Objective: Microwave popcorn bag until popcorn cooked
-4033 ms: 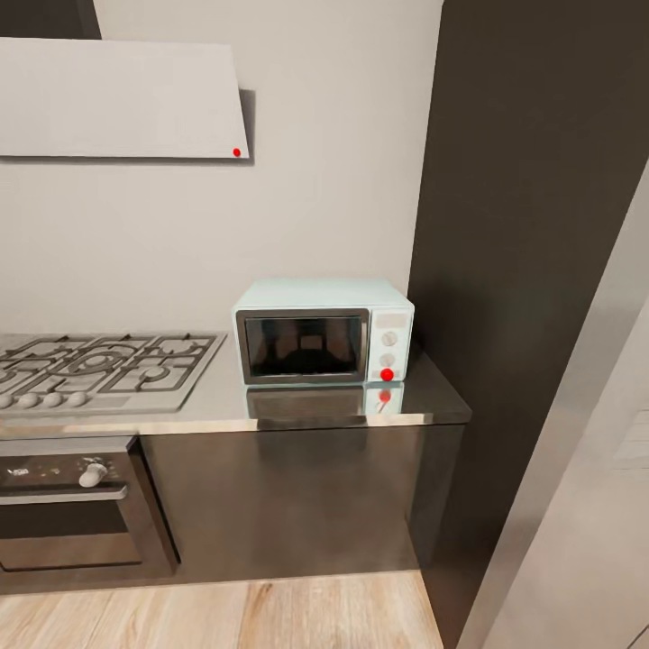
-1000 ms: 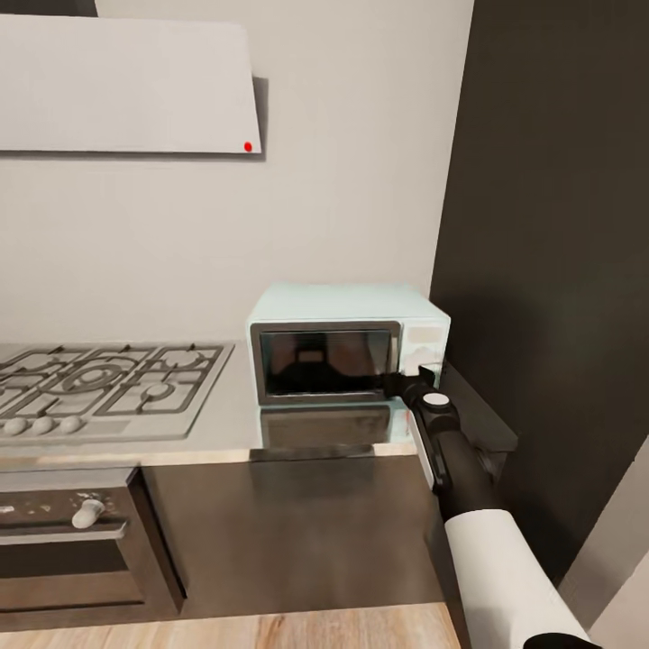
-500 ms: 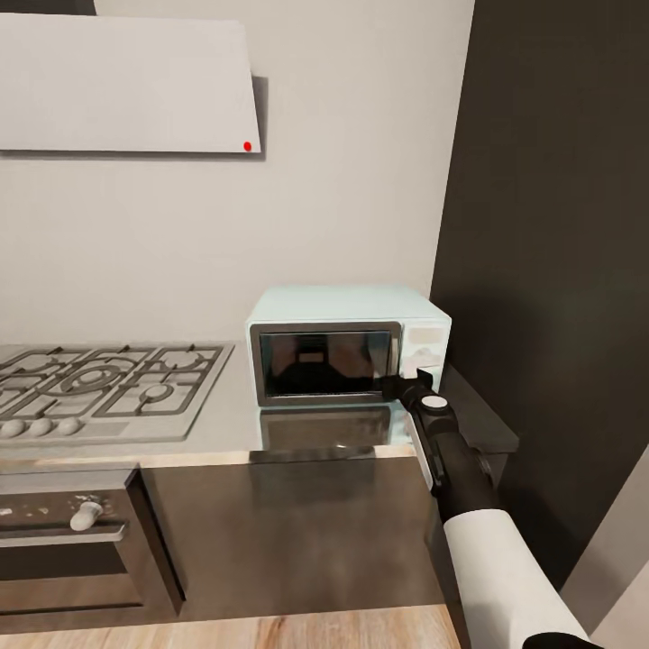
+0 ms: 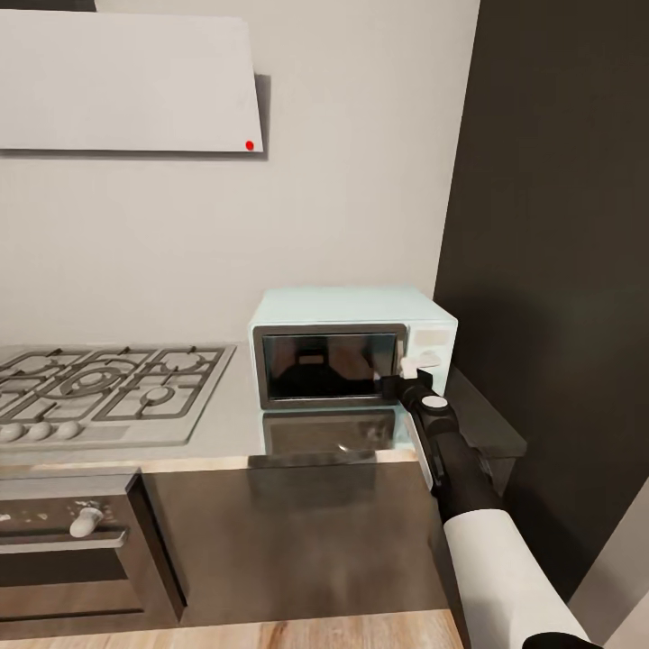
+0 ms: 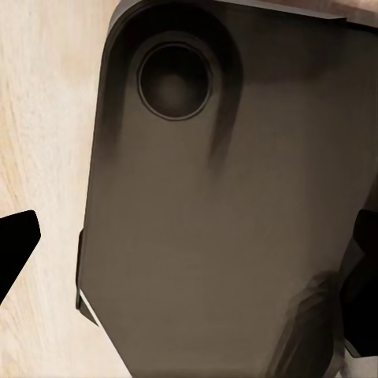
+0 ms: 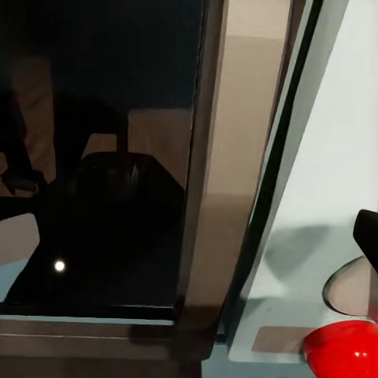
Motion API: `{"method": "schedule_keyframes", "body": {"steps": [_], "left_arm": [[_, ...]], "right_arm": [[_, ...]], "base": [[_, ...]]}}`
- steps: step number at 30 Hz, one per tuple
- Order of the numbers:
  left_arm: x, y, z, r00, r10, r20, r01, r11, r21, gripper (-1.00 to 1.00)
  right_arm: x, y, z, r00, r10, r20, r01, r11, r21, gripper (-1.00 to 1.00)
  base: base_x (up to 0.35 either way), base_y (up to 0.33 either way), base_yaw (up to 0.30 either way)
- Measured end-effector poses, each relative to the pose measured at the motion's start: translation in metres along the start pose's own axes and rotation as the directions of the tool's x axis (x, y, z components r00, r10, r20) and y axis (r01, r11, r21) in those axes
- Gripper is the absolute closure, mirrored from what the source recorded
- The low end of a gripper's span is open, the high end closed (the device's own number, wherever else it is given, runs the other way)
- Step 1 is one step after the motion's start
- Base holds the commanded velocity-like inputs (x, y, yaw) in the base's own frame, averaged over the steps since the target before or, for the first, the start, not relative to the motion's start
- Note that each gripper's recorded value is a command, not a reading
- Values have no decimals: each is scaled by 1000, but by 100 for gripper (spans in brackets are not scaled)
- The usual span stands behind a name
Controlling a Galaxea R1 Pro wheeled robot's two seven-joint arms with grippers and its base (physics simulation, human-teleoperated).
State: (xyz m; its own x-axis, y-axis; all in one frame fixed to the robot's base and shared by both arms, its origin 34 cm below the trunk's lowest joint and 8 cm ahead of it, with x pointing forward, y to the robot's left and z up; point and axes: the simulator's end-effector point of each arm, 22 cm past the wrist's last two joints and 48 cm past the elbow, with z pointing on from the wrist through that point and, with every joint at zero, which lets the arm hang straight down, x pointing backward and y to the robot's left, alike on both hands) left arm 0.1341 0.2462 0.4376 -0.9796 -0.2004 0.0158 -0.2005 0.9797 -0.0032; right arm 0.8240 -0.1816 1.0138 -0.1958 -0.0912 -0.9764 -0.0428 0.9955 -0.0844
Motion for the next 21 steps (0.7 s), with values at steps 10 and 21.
{"method": "schedule_keyframes", "body": {"steps": [10,21], "left_arm": [[0,0,0,1000,-1,0,1,1000,0,-100],[0,-1,0,1000,0,-1,0,1000,1,-100]], "right_arm": [[0,-4,0,1000,-21,-1,21,1000,12,100],[0,0,0,1000,13,0,-13,1000,-3,100]], "base": [[0,0,0],[-84,0,0]]}}
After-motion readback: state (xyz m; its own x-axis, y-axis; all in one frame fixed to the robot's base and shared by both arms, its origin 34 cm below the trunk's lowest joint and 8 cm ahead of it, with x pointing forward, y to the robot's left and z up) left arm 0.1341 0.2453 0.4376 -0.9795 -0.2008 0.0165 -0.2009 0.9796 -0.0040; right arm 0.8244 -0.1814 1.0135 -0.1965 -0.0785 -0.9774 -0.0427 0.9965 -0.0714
